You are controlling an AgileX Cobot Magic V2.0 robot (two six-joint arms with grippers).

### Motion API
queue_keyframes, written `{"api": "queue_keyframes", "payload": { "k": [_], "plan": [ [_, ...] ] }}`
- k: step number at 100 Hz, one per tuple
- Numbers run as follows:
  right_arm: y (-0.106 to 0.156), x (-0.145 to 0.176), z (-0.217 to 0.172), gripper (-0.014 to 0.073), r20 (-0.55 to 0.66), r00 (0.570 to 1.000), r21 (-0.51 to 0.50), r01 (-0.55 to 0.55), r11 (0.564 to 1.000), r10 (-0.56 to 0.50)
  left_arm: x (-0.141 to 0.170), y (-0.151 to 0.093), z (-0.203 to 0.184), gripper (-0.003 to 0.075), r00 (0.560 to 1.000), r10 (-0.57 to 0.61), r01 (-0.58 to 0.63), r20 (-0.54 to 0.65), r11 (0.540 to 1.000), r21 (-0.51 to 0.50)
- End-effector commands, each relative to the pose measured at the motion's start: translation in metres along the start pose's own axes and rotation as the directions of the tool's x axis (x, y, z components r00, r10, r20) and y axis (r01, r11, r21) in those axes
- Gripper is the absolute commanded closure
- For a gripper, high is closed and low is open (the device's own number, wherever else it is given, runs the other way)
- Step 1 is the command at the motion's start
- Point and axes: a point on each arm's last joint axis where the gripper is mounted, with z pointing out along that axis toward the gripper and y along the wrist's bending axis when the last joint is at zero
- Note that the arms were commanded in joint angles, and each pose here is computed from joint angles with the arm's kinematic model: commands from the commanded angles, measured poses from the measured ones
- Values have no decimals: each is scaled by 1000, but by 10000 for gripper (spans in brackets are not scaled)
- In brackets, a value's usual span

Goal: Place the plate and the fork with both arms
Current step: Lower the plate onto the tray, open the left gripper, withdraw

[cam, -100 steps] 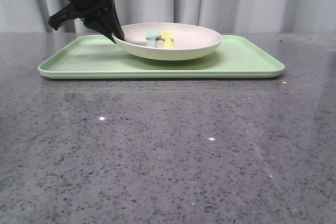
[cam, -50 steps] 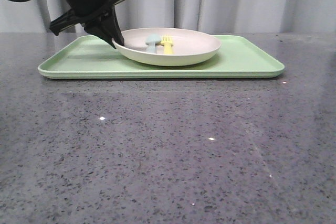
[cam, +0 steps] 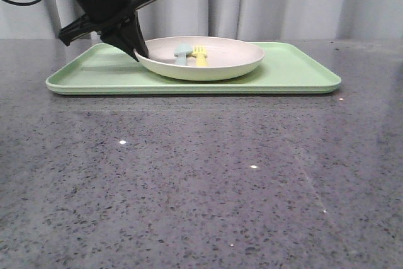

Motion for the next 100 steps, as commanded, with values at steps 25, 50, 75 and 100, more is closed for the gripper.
{"api": "queue_keyframes", "payload": {
  "k": [25, 50, 75, 100],
  "plan": [
    [-1, -15, -5, 230, 91, 996, 12, 10, 1000, -11, -8, -21, -30, 612, 996, -1, -5, 86, 998, 68],
    [-1, -15, -5, 230, 91, 996, 12, 10, 1000, -11, -6, -20, -30, 268, 998, 1, -5, 64, 998, 63],
    [-1, -15, -5, 230, 91, 996, 12, 10, 1000, -11, -10, -27, -55, 260, 992, 55, -60, 116, 997, 44],
    [-1, -15, -5, 230, 91, 996, 12, 10, 1000, -11, -10, -35, -126, 261, 942, 217, -204, 257, 976, -78]
  ]
}}
